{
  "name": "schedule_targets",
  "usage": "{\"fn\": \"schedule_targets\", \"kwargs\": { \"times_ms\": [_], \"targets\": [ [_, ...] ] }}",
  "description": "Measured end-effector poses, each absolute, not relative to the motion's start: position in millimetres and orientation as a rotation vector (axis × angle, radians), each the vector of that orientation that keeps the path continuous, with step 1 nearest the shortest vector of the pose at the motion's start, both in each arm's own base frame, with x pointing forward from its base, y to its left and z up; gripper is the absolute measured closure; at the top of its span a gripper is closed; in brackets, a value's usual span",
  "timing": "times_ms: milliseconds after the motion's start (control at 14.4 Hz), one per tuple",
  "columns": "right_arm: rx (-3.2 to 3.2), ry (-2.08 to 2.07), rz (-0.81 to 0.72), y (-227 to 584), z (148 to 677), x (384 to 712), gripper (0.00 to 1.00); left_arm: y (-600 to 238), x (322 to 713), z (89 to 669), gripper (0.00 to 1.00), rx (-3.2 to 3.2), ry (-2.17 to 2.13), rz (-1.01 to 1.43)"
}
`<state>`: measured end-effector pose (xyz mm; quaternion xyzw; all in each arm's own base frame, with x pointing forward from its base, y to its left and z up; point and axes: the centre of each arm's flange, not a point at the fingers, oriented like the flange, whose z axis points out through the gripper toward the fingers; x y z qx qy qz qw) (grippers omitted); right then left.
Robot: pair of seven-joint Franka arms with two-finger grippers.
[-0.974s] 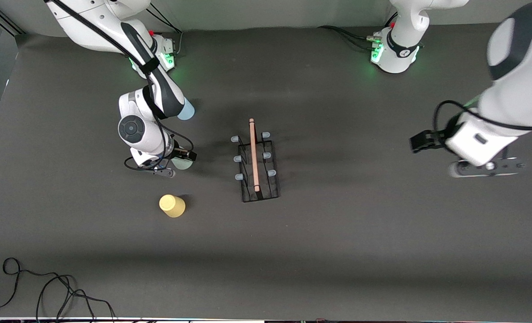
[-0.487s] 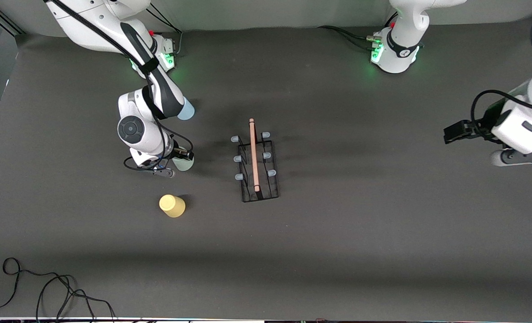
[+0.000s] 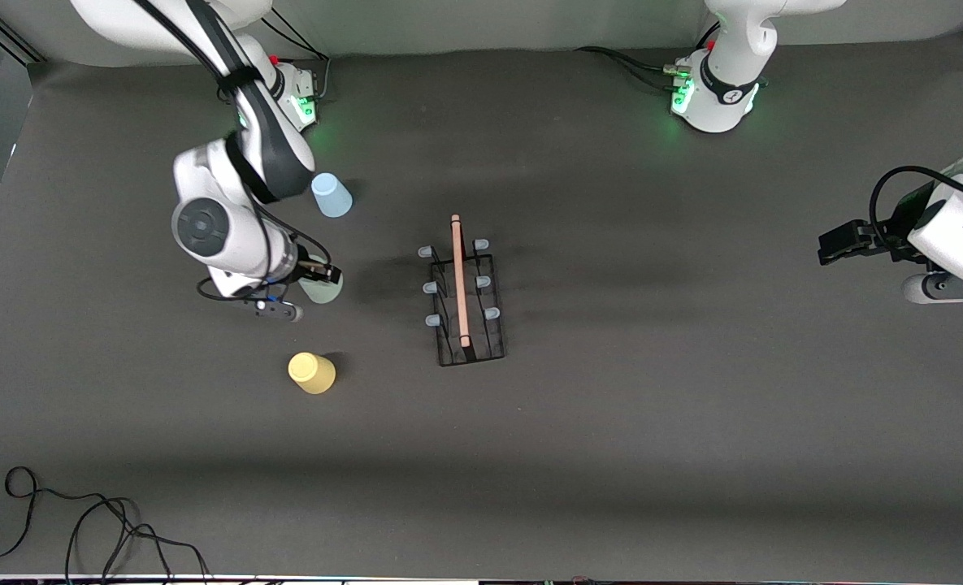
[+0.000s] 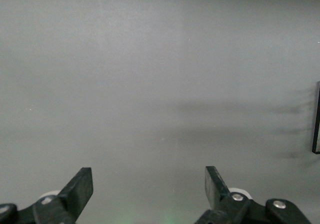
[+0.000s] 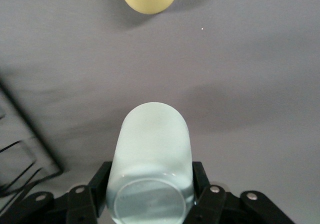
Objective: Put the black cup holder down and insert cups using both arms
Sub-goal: 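Carry the pale green cup with the right gripper onto a rack peg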
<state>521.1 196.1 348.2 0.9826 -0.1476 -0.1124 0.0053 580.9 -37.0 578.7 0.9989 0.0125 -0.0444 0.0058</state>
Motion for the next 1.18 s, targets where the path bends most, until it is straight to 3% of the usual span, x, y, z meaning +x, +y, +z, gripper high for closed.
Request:
{"fn": "schedule_targets", "kwargs": {
  "times_ms": [139, 348, 695, 1043, 1182],
  "targets": [
    [3.087, -0.531, -0.319, 219.7, 388.1, 526.6, 0.32, -36.9, 581.1, 582.0, 0.0, 3.127, 0.0, -0.118],
    [3.101, -0.628, -0.298, 290.0, 404.1, 508.4, 0.32, -35.3, 579.2, 587.2, 0.0, 3.127, -0.025, -0.102],
    [3.1, -0.721, -0.228, 376.8, 371.8, 475.1, 0.32, -33.2, 577.7, 591.1, 0.0, 3.128, -0.028, -0.091],
    [3.084, -0.725, -0.237, 381.2, 350.6, 476.4, 0.31, -31.6, 577.2, 586.8, 0.0, 3.144, -0.033, -0.106],
    [3.083, -0.726, -0.237, 381.2, 348.9, 476.7, 0.19, -31.2, 577.2, 585.7, 0.0, 3.148, -0.033, -0.109]
  ]
}}
